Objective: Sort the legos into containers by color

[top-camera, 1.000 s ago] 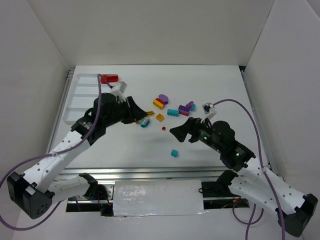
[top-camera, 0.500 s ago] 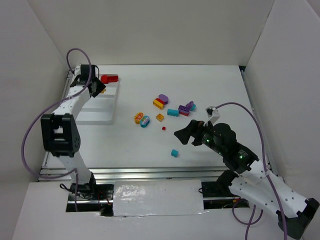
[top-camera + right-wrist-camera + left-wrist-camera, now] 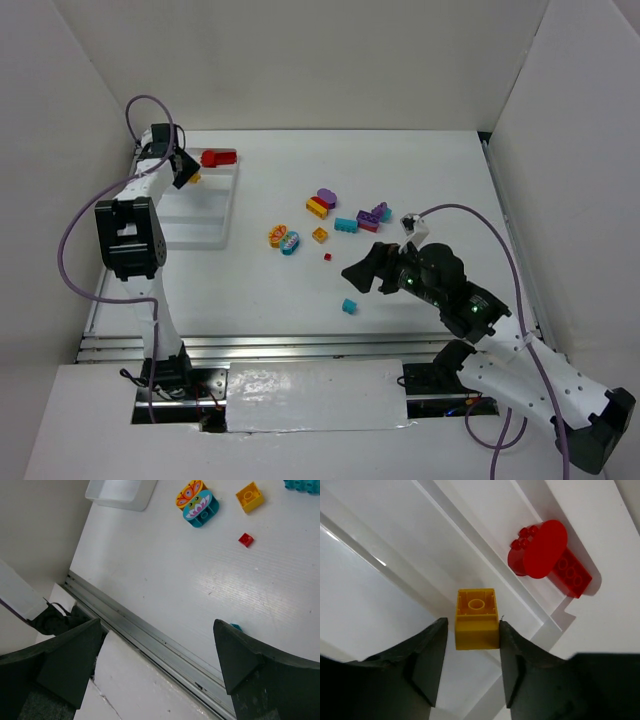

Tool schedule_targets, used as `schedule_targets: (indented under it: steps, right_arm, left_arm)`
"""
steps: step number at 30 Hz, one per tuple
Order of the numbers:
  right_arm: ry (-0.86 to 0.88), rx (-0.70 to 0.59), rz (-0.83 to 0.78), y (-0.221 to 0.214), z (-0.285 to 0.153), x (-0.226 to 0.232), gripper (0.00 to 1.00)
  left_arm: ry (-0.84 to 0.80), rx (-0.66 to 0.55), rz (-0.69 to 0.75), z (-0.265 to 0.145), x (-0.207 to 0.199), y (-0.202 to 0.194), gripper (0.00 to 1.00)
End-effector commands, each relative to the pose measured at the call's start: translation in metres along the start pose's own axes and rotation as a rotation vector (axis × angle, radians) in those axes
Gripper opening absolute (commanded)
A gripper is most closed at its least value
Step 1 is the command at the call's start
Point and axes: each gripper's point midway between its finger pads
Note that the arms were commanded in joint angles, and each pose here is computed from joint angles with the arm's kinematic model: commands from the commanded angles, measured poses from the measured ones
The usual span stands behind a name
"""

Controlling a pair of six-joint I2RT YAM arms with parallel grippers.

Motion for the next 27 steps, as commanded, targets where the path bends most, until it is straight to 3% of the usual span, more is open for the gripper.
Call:
schedule_targets:
  steps: [1, 2, 4, 8, 11, 12, 14, 15, 17, 18, 19, 21, 27]
  right_arm:
    - [0.032, -0.035, -0.025, 0.012, 0.004, 0.01, 1.0]
    - [0.032, -0.031, -0.026, 0.012, 0.006, 0.01, 1.0]
    - [0.014, -0.014, -0.023, 0.008, 0.013, 0.005, 1.0]
    - [-0.1, 0.002, 0.014, 0.006, 0.034, -0.016, 0.99]
    - [-0.278, -0.035, 0.05, 0.016, 0.05, -0.041, 1.0]
    - [-0.335, -0.044, 0.057, 0.019, 0.056, -0.049, 1.0]
    - [-0.466, -0.057, 0.053, 0.029, 0.074, -0.064, 1.0]
    - [-0.491, -0.047, 0.04, 0.031, 0.083, -0.066, 1.0]
    - [-0.551, -0.002, -0.018, 0.033, 0.11, -0.074, 1.0]
    - [-0.553, 0.033, -0.038, 0.03, 0.121, -0.073, 0.99]
    - [-0.618, 0.089, -0.076, 0.019, 0.134, -0.093, 0.99]
    - [-0.664, 0.038, -0.076, 0.039, 0.152, -0.089, 0.99]
    - [-0.807, -0.018, -0.008, 0.051, 0.204, -0.104, 0.98]
  left_arm:
    - [-0.054, -0.005, 0.0, 0.007, -0.011, 0.004, 0.6]
    - [-0.052, -0.003, -0.005, 0.007, -0.011, 0.003, 0.79]
    - [-0.08, -0.007, -0.006, -0.001, -0.015, 0.005, 1.0]
    - [-0.115, -0.024, 0.008, -0.04, -0.029, 0.031, 0.99]
    - [-0.142, -0.057, 0.021, -0.096, -0.039, 0.049, 1.0]
    - [-0.192, -0.083, 0.026, -0.136, -0.048, 0.052, 0.99]
    - [-0.249, -0.123, 0.043, -0.177, -0.054, 0.047, 0.99]
    - [-0.301, -0.166, 0.058, -0.216, -0.054, 0.039, 0.99]
    - [-0.344, -0.13, 0.078, -0.235, -0.039, 0.006, 1.0]
    - [-0.396, -0.187, 0.075, -0.273, -0.034, 0.01, 1.0]
    - [-0.448, -0.169, 0.105, -0.287, -0.033, -0.002, 1.0]
    - [-0.532, -0.192, 0.155, -0.325, -0.024, -0.024, 0.99]
    - [-0.685, -0.186, 0.413, -0.374, 0.004, -0.087, 1.0]
Point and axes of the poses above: each gripper's point midway between its finger pads, its own z axis out along the fingers, its own x axis along the line the jaws close on, y = z × x, and after that the axes turned 10 degrees about z, right-handed
